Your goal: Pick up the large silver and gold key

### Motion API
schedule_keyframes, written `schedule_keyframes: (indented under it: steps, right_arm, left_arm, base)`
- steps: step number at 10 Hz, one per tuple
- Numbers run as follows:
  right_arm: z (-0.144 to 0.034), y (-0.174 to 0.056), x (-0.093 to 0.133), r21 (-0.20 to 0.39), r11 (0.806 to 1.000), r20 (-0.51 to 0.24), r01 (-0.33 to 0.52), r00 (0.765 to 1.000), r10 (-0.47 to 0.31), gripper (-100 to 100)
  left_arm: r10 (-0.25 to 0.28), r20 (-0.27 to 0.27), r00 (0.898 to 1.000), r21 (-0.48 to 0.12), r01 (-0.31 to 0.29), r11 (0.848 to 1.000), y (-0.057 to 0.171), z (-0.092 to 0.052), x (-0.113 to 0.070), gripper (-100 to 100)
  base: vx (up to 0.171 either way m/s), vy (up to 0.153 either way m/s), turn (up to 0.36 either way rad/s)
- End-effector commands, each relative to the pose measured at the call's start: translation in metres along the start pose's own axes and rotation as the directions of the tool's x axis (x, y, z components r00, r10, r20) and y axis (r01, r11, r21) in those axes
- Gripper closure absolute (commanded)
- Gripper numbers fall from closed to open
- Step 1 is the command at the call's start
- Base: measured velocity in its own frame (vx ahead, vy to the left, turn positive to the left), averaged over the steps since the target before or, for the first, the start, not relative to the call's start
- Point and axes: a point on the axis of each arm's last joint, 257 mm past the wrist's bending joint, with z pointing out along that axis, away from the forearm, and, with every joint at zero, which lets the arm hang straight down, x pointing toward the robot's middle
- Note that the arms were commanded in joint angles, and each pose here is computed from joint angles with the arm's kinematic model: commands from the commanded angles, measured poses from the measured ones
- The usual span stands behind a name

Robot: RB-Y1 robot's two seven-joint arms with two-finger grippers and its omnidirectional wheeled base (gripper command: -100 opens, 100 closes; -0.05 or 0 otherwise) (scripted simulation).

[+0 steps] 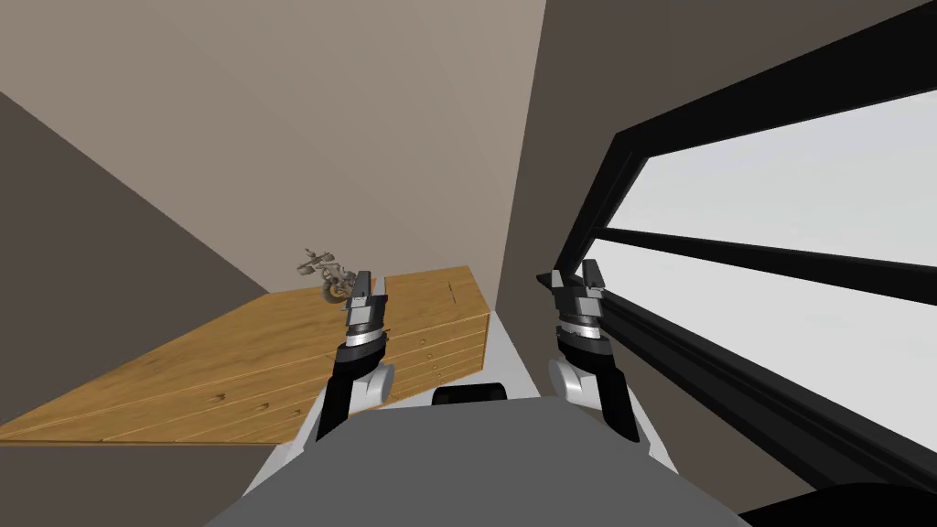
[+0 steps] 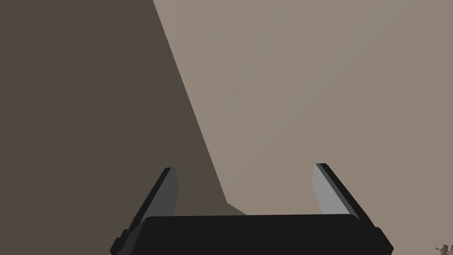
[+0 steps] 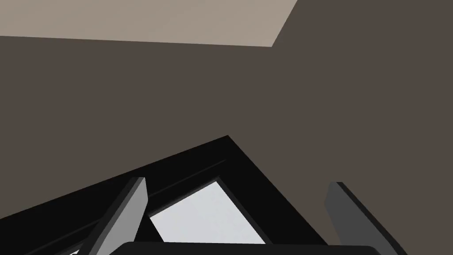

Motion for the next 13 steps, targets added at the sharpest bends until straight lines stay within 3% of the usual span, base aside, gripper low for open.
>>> schedule_keyframes:
  steps: [1,5,6,8,9,10,11,12,13]
  right_arm:
    - [0.0,0.0,0.0,0.0,1.0,0.0,0.0,1.0,0.0,0]
    - [0.0,0.0,0.0,0.0,1.0,0.0,0.0,1.0,0.0,0]
    - [0.0,0.0,0.0,0.0,1.0,0.0,0.0,1.0,0.0,0]
    - [0.0,0.0,0.0,0.0,1.0,0.0,0.0,1.0,0.0,0]
    - [0.0,0.0,0.0,0.0,1.0,0.0,0.0,1.0,0.0,0]
    - [0.0,0.0,0.0,0.0,1.0,0.0,0.0,1.0,0.0,0]
    - [0.0,0.0,0.0,0.0,1.0,0.0,0.0,1.0,0.0,0]
    - [0.0,0.0,0.0,0.0,1.0,0.0,0.0,1.0,0.0,0]
    - [0.0,0.0,0.0,0.0,1.0,0.0,0.0,1.0,0.0,0]
  left_arm:
    - [0.027,-0.045,0.999,-0.014,-0.027,1.0,0.007,0.002,0.006,-100]
    - [0.091,-0.139,0.986,-0.068,-0.101,0.993,0.034,0.008,0.017,-100]
    - [0.091,-0.14,0.986,-0.074,-0.102,0.992,0.036,0.008,0.017,-100]
    - [0.127,-0.194,0.973,-0.104,-0.15,0.983,0.054,0.012,0.023,-100]
    - [0.127,-0.198,0.972,-0.119,-0.152,0.981,0.058,0.012,0.023,-100]
    - [0.145,-0.228,0.963,-0.135,-0.178,0.975,0.068,0.013,0.026,-100]
    - [0.144,-0.231,0.962,-0.144,-0.18,0.973,0.07,0.013,0.026,-100]
    - [0.161,-0.262,0.951,-0.161,-0.207,0.965,0.081,0.015,0.029,-100]
    - [0.16,-0.266,0.951,-0.172,-0.21,0.963,0.084,0.014,0.029,-100]
  base:
    - [-0.047,-0.003,-0.154]
    - [-0.139,-0.001,-0.191]
    - [-0.095,-0.001,-0.073]
    - [-0.087,-0.003,-0.211]
    - [-0.095,-0.008,-0.09]
    - [-0.1,-0.018,-0.167]
    - [-0.077,-0.011,-0.085]
    - [-0.087,-0.023,-0.198]
    - [-0.072,-0.021,-0.087]
